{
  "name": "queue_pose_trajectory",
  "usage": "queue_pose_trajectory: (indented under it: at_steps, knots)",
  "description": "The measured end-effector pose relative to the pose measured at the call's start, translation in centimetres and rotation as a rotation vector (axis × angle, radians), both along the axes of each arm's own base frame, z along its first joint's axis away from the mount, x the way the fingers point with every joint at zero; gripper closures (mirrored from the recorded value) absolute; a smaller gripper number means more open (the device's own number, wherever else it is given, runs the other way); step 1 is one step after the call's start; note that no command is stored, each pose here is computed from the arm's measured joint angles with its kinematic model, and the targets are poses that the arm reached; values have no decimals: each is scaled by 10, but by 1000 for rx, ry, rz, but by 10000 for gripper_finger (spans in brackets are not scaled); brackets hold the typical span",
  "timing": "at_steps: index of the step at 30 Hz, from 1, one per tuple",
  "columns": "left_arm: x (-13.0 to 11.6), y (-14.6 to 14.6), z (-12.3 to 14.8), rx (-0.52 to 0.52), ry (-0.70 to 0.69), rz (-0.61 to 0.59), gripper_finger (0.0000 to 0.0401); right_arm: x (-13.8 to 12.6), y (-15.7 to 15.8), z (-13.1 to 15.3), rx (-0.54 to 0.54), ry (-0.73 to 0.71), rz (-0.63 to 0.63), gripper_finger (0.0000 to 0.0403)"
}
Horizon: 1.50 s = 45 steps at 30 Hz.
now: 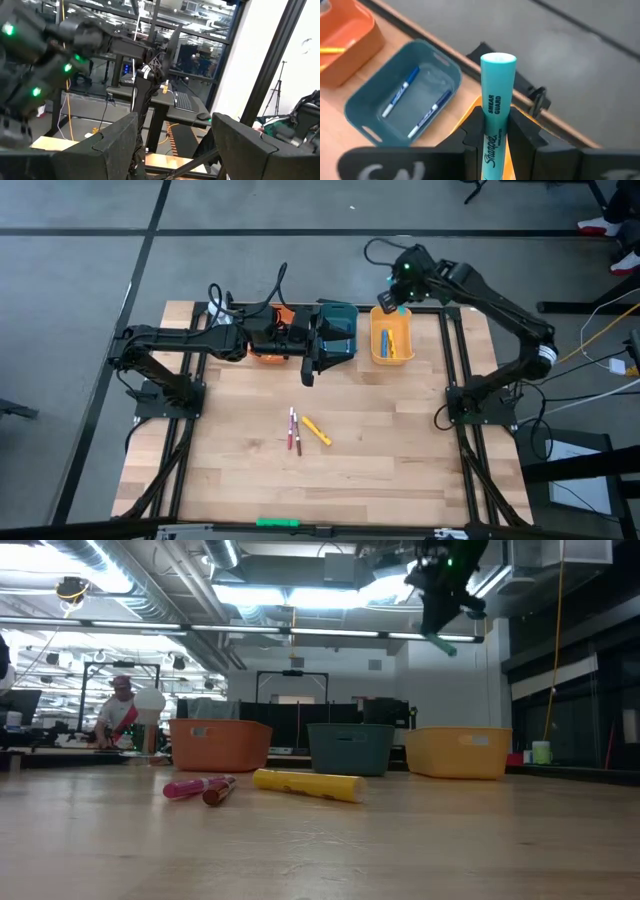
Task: Pick & Place Markers
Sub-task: Put the light blue highlighter pen into the yellow bin
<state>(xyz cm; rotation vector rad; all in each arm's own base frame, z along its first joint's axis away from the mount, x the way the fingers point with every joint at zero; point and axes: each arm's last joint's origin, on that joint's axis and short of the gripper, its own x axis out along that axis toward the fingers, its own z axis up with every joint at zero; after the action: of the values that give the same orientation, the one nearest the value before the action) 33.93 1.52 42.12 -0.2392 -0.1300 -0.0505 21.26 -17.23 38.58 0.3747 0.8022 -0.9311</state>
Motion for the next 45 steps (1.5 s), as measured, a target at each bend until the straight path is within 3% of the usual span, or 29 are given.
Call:
queue_pose_trajectory:
  at_steps: [11,22,32,45]
  knots:
    - [0,0,0,-14,1,-3,150,-1,-1,-85,150,49,-34,341]
    - [0,0,0,-18,1,-3,150,-6,0,-137,229,46,-46,341]
    - [0,0,0,-28,1,-5,150,-16,-4,-161,319,-59,-181,341]
    - [0,0,0,-29,1,-5,150,-21,-10,-163,355,-134,-317,341]
